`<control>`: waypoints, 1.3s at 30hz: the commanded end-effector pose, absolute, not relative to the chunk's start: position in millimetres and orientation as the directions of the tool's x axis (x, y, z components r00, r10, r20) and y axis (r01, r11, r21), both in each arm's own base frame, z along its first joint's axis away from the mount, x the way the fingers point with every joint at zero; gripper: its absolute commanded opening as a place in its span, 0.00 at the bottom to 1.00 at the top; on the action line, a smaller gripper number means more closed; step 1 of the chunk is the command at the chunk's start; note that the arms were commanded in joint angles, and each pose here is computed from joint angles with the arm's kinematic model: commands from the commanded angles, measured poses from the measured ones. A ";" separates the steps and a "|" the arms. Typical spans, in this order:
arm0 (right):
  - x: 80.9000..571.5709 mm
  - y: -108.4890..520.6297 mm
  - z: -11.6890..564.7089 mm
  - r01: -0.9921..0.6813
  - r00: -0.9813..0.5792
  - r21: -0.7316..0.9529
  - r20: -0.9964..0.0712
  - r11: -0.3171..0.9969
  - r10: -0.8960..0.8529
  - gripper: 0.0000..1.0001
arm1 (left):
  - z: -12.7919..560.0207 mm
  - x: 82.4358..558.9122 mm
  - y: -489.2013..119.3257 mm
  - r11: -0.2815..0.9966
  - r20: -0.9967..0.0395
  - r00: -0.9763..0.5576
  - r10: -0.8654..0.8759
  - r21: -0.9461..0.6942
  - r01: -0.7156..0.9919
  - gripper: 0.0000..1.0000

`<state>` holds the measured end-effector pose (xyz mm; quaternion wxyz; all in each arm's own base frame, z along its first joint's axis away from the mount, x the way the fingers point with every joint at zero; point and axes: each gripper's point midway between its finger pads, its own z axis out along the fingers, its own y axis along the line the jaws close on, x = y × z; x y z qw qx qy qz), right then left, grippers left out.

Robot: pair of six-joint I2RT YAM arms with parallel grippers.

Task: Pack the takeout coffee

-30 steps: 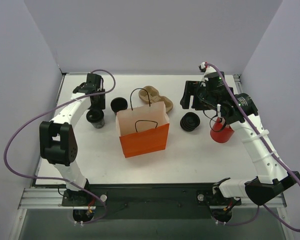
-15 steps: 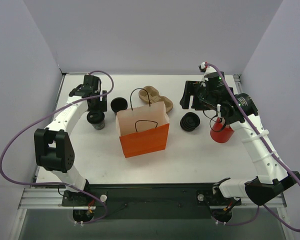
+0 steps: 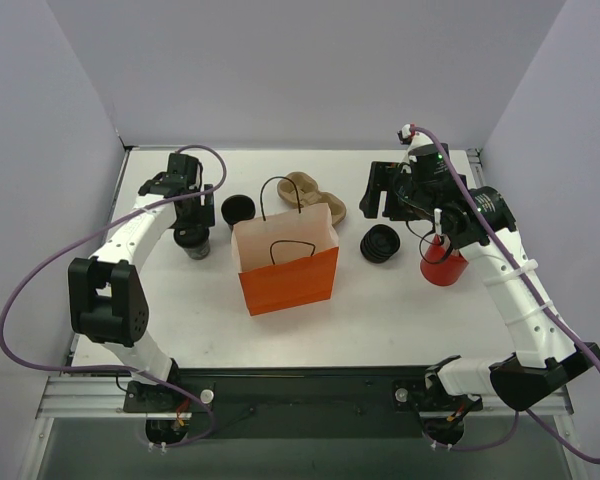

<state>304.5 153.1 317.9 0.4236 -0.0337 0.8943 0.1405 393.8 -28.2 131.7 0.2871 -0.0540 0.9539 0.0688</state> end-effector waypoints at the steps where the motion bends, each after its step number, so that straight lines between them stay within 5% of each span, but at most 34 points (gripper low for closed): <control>1: 304.3 150.8 321.6 -0.168 -0.635 0.235 -0.769 0.957 0.077 0.68 | 139.0 392.3 -27.0 0.983 -0.572 -0.816 -0.089 0.084 -0.166 0.89; 16: 304.7 150.9 324.2 -0.162 -0.633 0.246 -0.769 0.956 0.091 0.68 | 127.5 390.7 -27.1 0.982 -0.551 -0.830 -0.090 0.089 -0.166 0.81; 39: 295.8 146.1 334.1 -0.151 -0.610 0.283 -0.780 0.947 0.136 0.68 | 134.6 326.2 -40.2 0.993 -0.493 -0.869 -0.048 0.074 -0.097 0.74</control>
